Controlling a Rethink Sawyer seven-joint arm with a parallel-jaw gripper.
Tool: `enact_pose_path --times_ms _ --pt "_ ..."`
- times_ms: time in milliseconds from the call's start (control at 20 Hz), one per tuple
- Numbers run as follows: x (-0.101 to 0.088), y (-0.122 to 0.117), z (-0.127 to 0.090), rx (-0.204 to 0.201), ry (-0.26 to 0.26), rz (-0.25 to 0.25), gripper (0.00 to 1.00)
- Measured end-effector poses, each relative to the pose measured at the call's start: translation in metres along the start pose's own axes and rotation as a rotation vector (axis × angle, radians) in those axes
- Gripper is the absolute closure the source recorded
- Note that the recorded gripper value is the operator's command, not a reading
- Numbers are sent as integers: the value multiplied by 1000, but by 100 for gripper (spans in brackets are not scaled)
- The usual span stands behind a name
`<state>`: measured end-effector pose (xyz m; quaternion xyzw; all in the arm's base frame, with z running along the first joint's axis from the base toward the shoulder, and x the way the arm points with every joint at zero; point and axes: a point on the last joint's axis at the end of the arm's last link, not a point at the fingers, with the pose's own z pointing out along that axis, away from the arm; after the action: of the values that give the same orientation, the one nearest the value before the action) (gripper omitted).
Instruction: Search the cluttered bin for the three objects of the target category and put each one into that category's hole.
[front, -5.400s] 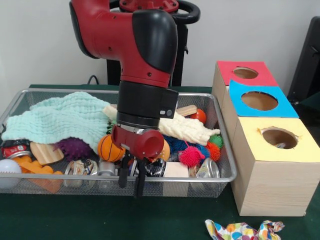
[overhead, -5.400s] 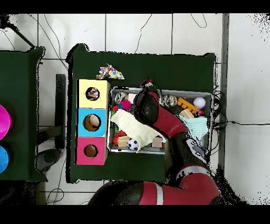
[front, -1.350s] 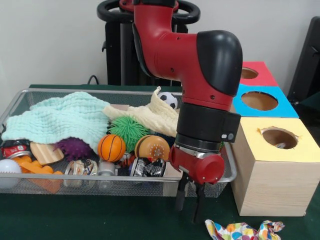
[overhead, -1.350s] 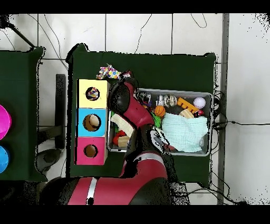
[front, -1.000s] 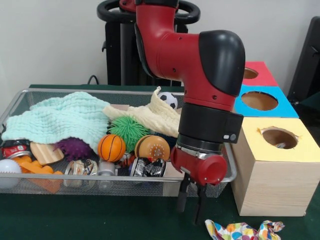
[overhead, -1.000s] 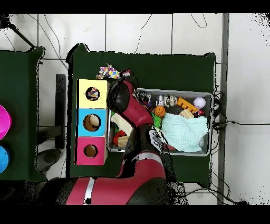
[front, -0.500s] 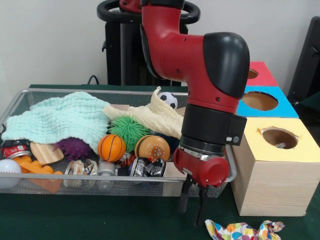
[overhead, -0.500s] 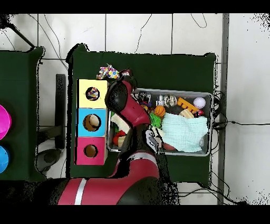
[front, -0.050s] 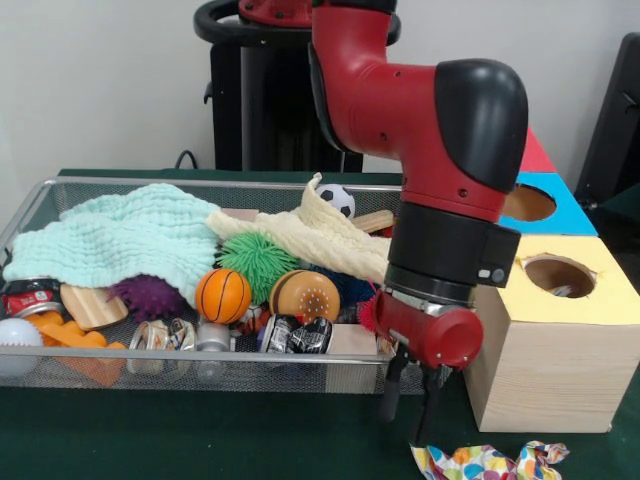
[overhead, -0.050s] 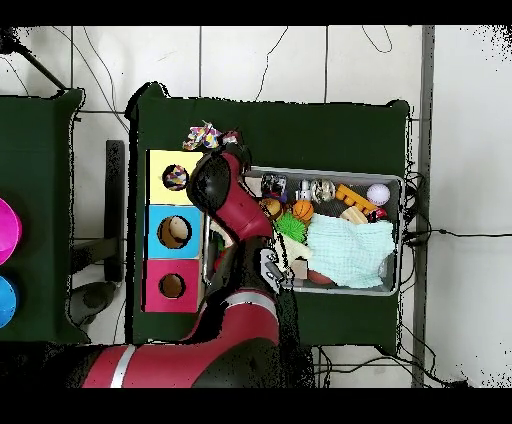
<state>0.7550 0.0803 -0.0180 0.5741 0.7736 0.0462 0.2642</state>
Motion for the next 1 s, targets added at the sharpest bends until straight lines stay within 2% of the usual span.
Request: enact_pose_path --times_ms 300,650,900,1000 --pt "13 5 -6 -4 1 -2 0" --pt "13 6 -5 -6 1 -2 0" --pt "6 4 -3 -4 -3 -3 0" --pt "-4 1 1 -2 -9 -3 0"
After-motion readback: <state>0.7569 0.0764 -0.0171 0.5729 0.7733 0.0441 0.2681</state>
